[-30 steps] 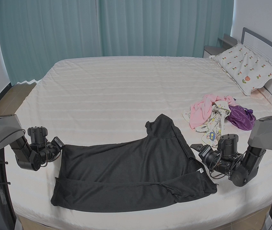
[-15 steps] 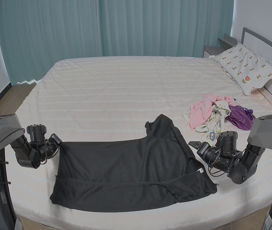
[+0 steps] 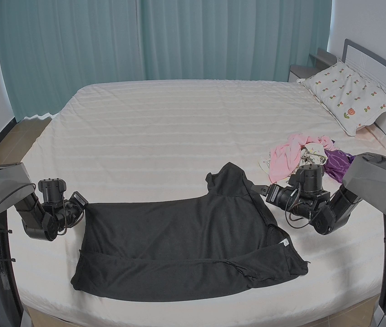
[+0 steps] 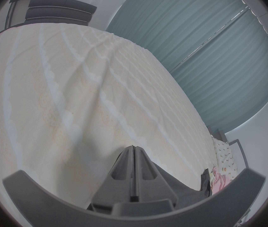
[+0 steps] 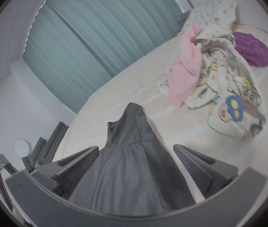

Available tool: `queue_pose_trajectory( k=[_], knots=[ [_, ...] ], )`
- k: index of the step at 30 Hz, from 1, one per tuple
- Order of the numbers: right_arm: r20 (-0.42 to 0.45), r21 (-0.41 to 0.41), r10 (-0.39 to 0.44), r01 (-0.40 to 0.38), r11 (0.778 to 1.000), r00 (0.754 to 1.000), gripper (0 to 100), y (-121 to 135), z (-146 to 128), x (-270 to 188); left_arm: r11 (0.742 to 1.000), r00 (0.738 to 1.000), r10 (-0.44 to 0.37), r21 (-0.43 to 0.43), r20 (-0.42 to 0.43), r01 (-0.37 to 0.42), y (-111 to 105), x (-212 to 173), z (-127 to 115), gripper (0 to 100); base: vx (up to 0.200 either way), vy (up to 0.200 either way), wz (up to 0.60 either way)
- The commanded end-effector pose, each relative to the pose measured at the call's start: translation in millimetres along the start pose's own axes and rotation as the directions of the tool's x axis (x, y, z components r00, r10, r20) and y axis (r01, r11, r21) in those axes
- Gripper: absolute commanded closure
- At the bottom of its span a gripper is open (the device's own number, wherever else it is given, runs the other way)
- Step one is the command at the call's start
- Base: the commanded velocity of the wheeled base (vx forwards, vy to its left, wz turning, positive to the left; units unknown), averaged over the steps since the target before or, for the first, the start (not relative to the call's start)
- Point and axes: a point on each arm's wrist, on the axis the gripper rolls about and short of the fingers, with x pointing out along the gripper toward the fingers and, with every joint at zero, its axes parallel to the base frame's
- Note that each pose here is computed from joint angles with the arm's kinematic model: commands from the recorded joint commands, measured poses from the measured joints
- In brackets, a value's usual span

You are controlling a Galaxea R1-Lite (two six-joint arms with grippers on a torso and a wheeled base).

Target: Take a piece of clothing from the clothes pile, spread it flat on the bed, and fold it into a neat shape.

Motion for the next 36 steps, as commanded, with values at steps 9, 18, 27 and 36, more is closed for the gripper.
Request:
queue_pose_trajectory(
  k=[9,18,27,36],
  knots=[
    [-0.005,-0.214,-0.164,0.159,0.964,0.986,0,-18.2,-9.1,82.2,1.000,1.000,0.011,-0.025,-0.017,-0.011,2.5,-4.3,-3.9,100,0.000,0.000,0.00],
    [0.021,-0.287,-0.254,0.249,0.925,0.967,0,-28.8,-6.4,90.1,1.000,1.000,0.011,-0.028,-0.017,-0.011,2.5,-4.3,-3.9,100,0.000,0.000,0.00],
    [0.098,-0.234,-0.300,0.315,0.920,0.949,0,-54.7,25.2,81.0,1.000,1.000,0.012,-0.029,-0.018,-0.012,2.9,-4.0,-4.2,100,0.000,0.000,0.00],
    [0.114,-0.197,-0.325,0.342,0.919,0.939,0,-72.9,35.6,77.8,1.000,1.000,0.012,-0.029,-0.018,-0.012,2.9,-4.0,-4.2,100,0.000,0.000,0.00]
  ],
)
